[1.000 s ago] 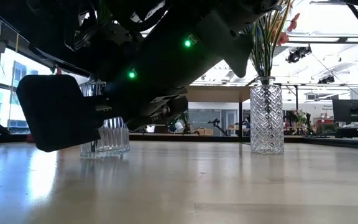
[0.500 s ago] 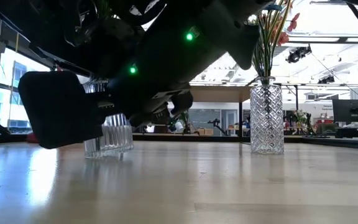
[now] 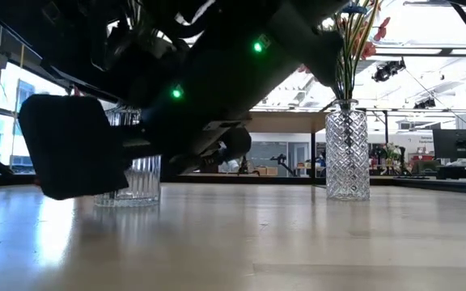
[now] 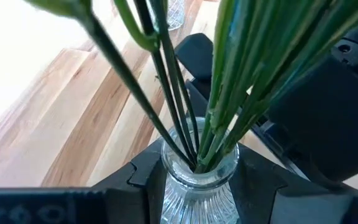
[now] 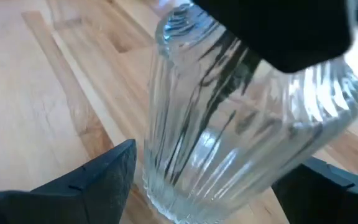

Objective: Pick and place flowers into a vace then onto a shelf
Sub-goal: Adjust the left transparent flower vase

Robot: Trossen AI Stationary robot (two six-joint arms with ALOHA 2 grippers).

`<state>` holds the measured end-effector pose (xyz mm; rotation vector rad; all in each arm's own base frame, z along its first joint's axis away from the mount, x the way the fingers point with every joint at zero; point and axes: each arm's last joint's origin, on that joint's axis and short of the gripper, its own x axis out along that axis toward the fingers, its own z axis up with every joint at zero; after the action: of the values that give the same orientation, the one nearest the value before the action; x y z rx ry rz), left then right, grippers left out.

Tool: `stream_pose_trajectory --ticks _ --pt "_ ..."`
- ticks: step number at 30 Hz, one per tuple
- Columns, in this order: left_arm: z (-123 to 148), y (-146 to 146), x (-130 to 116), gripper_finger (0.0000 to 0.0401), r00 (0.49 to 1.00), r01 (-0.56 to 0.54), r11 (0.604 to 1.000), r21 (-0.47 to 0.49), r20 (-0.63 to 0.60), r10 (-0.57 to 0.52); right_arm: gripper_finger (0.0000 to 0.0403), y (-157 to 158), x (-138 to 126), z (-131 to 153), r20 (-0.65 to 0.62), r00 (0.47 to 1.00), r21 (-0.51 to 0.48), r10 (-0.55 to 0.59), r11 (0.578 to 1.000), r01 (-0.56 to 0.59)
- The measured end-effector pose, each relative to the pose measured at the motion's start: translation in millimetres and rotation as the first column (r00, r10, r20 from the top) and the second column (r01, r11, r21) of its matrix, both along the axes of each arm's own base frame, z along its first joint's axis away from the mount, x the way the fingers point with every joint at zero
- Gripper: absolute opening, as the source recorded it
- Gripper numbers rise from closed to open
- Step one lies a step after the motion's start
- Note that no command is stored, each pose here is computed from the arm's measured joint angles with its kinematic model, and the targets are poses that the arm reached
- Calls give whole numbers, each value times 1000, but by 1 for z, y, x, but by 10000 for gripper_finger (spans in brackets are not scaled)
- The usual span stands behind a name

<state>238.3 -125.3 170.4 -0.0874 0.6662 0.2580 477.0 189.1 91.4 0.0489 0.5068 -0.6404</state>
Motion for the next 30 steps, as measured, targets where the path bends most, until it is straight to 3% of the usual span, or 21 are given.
stream_pose_trajectory --ticks 10,16,20,30 --pt "0 2 1 184 1000 -6 1000 -2 -2 6 335 2 -1 8 -68 998 -44 13 999 -16" --pt "0 2 1 184 1000 -6 1000 -2 -3 6 353 2 -1 10 40 996 61 -79 995 76" --pt "0 2 1 184 1000 -6 1000 -3 -3 6 381 3 -1 10 46 996 70 -83 994 79" --pt "0 2 1 184 1000 -2 1000 -6 -9 2 395 35 -20 11 -48 998 143 45 989 -38"
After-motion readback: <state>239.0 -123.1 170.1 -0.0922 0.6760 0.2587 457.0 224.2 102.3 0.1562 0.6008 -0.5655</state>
